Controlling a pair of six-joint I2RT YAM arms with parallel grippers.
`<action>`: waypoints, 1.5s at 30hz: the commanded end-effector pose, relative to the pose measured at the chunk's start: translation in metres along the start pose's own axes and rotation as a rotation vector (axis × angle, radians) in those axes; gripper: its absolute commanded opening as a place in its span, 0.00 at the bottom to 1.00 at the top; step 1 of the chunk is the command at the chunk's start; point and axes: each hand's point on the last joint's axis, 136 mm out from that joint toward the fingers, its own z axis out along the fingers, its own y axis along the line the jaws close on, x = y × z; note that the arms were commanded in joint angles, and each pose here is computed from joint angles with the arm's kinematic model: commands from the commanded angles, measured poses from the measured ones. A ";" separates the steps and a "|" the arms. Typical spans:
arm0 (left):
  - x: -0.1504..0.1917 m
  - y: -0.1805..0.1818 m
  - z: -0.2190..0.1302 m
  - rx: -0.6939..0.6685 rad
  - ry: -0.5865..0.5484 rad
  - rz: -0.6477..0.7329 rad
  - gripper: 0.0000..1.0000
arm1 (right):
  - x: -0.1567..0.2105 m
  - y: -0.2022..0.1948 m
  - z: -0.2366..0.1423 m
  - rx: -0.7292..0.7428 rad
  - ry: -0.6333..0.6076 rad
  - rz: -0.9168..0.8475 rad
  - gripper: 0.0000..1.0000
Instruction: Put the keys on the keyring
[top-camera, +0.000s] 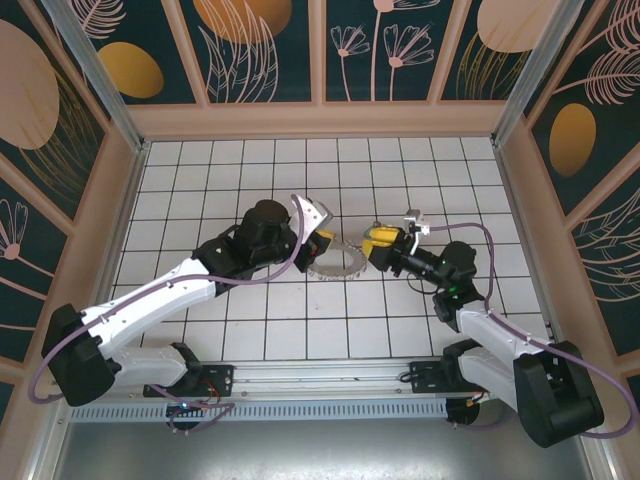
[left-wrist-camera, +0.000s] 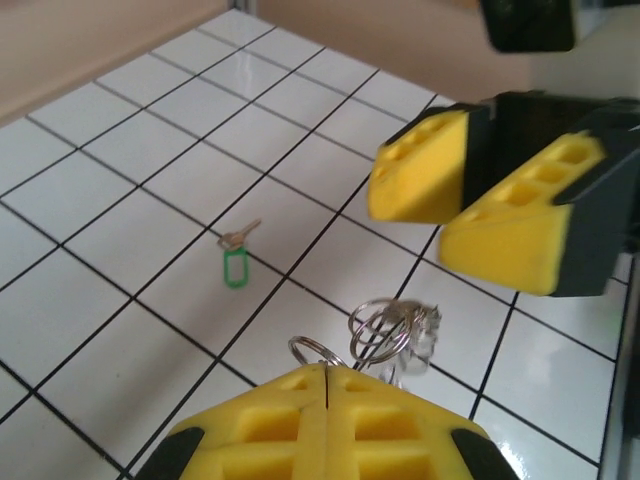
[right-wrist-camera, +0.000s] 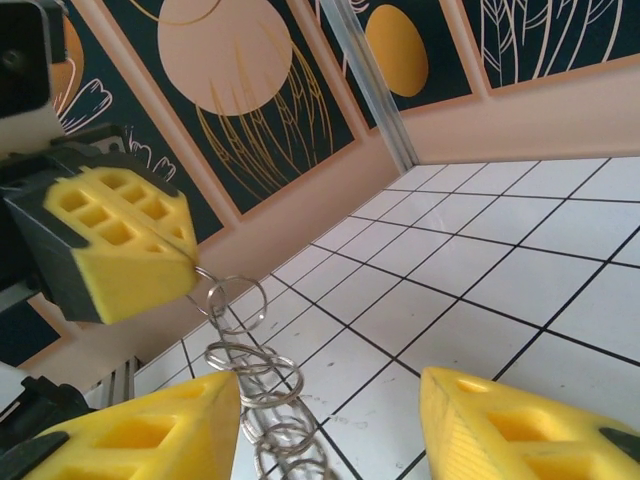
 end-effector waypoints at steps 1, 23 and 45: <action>-0.016 -0.014 -0.009 0.067 -0.069 0.062 0.00 | -0.021 0.009 0.003 -0.023 -0.046 -0.039 0.46; -0.015 -0.040 -0.026 0.198 -0.094 0.119 0.00 | -0.018 0.085 0.018 -0.335 0.017 -0.227 0.47; -0.012 -0.060 -0.034 0.319 -0.100 0.138 0.00 | 0.000 0.106 0.020 -0.406 0.039 -0.315 0.41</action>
